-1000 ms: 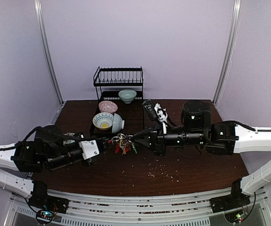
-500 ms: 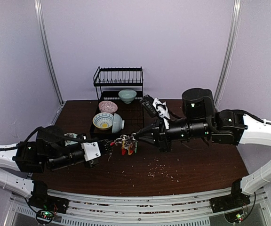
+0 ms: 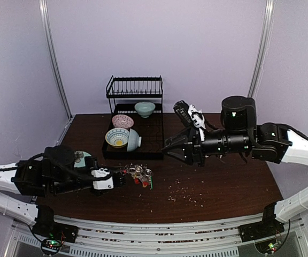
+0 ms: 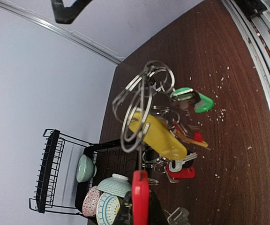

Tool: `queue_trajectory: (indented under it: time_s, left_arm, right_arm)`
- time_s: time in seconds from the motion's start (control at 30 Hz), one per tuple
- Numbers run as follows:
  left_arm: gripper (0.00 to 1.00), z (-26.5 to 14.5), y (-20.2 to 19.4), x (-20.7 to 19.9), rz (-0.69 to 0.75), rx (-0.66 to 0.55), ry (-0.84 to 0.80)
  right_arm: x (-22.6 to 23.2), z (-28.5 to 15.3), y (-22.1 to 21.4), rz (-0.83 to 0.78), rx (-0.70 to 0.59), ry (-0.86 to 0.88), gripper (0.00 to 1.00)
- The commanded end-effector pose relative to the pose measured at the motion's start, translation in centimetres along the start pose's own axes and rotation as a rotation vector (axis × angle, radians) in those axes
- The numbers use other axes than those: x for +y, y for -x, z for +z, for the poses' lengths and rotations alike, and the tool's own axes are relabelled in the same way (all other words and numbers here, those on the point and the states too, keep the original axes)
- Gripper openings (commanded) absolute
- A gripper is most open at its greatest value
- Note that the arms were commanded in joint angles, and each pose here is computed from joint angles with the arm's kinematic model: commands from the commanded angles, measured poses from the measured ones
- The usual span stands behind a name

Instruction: Put the keys on the keyring

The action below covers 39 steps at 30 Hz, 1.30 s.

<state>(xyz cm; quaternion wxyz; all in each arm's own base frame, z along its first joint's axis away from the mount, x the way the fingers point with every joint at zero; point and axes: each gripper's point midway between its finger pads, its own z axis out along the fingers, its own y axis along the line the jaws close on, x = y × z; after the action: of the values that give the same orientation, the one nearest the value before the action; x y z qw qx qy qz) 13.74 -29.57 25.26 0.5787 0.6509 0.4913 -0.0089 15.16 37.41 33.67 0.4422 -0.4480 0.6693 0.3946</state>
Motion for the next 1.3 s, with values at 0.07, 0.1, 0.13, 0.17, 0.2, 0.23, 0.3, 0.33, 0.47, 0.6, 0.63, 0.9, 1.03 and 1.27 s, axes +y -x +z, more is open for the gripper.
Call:
queue_trajectory:
  time_s: [0.07, 0.1, 0.13, 0.17, 0.2, 0.23, 0.3, 0.33, 0.47, 0.6, 0.63, 0.9, 1.03, 1.27]
  left_arm:
    - [0.0, -1.5, 1.8, 0.9, 0.091, -0.044, -0.05]
    - [0.0, -1.7, 2.6, 0.6, 0.051, -0.074, -0.091]
    - [0.0, -1.8, 3.5, 0.6, -0.021, -0.109, -0.114]
    - [0.0, -1.6, 4.1, 2.0, -0.153, -0.12, -0.076]
    - [0.0, -1.2, 3.8, 4.8, -0.359, -0.116, 0.004]
    - [0.0, -0.4, 2.8, 6.7, -0.555, -0.108, 0.017]
    - [0.0, 1.4, 1.3, 6.2, -0.878, -0.139, -0.259]
    - [0.0, 2.2, -0.7, 6.3, -1.008, -0.078, -0.303]
    - [0.0, 3.0, -5.4, 4.2, -1.104, 0.243, -0.364]
    - [0.0, 1.9, -4.4, 5.5, -1.1, 0.296, -0.389]
    - [0.0, 1.6, -3.7, 6.5, -1.098, 0.292, -0.381]
    - [0.0, 0.4, 0.2, 7.9, -1.115, 0.151, -0.468]
    - [0.0, -0.1, 2.1, 8.0, -1.119, 0.03, -0.523]
    - [0.0, -1.5, 4.1, 8.9, -1.067, -0.088, -0.538]
  right_arm:
    - [0.3, 0.7, -1.3, -0.043, 0.047, 0.03, 0.38]
    - [0.5, 0.7, -1.3, -0.048, 0.043, 0.042, 0.39]
    - [0.6, 0.8, -1.2, -0.051, 0.035, 0.046, 0.39]
    - [0.4, 0.7, -1.2, -0.055, 0.023, 0.034, 0.39]
    - [0.0, 0.7, -1.3, -0.053, 0.015, 0.012, 0.39]
    - [-0.4, 0.5, -1.1, -0.053, 0.002, -0.014, 0.4]
    - [-1.2, 0.1, -0.9, -0.051, -0.024, -0.06, 0.4]
    - [-1.6, -0.2, -0.8, -0.046, -0.037, -0.08, 0.41]
    - [-2.3, -1.7, -0.9, -0.038, -0.073, -0.115, 0.42]
    - [-2.5, -2.2, -1.6, -0.038, -0.093, -0.123, 0.43]
    - [-2.4, -2.1, -1.7, -0.037, -0.093, -0.114, 0.43]
    - [-0.7, 0.2, -3.0, -0.055, -0.071, 0.013, 0.43]
    - [0.6, 1.0, -2.4, -0.044, -0.111, 0.106, 0.42]
    - [1.8, 1.5, -1.9, -0.022, -0.186, 0.189, 0.39]
